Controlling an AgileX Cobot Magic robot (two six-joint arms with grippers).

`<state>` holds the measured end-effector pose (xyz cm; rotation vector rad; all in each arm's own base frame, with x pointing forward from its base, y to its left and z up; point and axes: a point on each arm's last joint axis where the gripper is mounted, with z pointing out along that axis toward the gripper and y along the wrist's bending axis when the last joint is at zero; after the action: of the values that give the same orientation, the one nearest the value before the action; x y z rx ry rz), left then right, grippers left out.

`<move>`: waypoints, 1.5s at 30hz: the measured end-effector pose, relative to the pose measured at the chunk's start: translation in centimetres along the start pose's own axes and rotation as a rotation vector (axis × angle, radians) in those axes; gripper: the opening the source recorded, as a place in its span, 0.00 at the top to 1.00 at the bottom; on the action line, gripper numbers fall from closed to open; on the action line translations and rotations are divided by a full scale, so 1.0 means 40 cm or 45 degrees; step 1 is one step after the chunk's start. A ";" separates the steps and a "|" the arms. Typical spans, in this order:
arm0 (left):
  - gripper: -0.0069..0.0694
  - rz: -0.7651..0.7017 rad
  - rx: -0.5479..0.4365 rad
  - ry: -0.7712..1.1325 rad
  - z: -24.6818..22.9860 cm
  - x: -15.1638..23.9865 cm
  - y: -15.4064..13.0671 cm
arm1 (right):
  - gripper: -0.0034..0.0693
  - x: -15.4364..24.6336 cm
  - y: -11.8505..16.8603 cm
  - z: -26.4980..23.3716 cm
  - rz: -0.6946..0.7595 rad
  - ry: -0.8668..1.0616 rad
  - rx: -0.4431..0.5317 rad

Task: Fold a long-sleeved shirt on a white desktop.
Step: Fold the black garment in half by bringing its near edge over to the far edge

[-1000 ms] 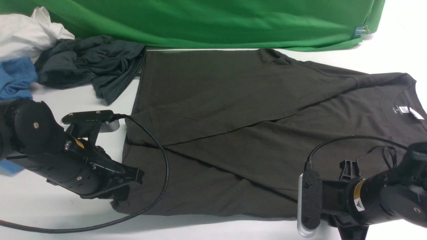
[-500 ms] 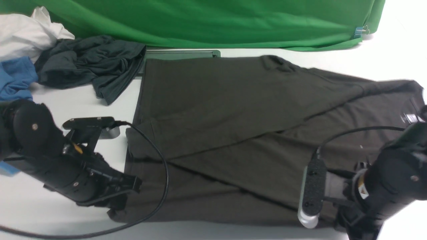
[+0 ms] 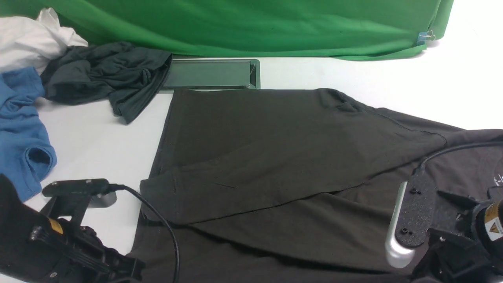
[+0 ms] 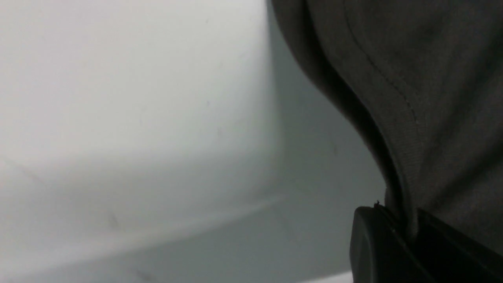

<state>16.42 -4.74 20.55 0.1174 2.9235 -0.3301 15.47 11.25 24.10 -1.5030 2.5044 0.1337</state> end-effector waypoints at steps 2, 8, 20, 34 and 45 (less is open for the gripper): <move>0.86 0.004 -0.001 -0.056 -0.005 -0.012 -0.001 | 0.92 -0.002 -0.007 -0.003 -0.021 -0.008 0.040; 0.86 0.029 0.013 -0.217 -0.062 -0.079 -0.019 | 0.92 -0.038 -0.049 -0.053 -0.090 -0.046 0.204; 0.86 0.036 -0.043 -0.516 -0.120 -0.496 0.012 | 0.92 -0.213 -0.416 -0.100 -0.051 -0.166 0.475; 0.55 0.022 -0.063 -0.528 0.242 -0.855 0.119 | 0.61 -0.346 -0.688 0.228 0.131 -0.199 0.482; 0.01 0.166 -0.195 -0.347 0.035 -0.817 0.094 | 0.15 -0.304 -0.646 -0.053 0.554 -0.315 0.525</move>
<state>49.00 -3.25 25.07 0.2205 2.6436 -0.0926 43.44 9.06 29.83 -0.7290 2.4214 -0.1173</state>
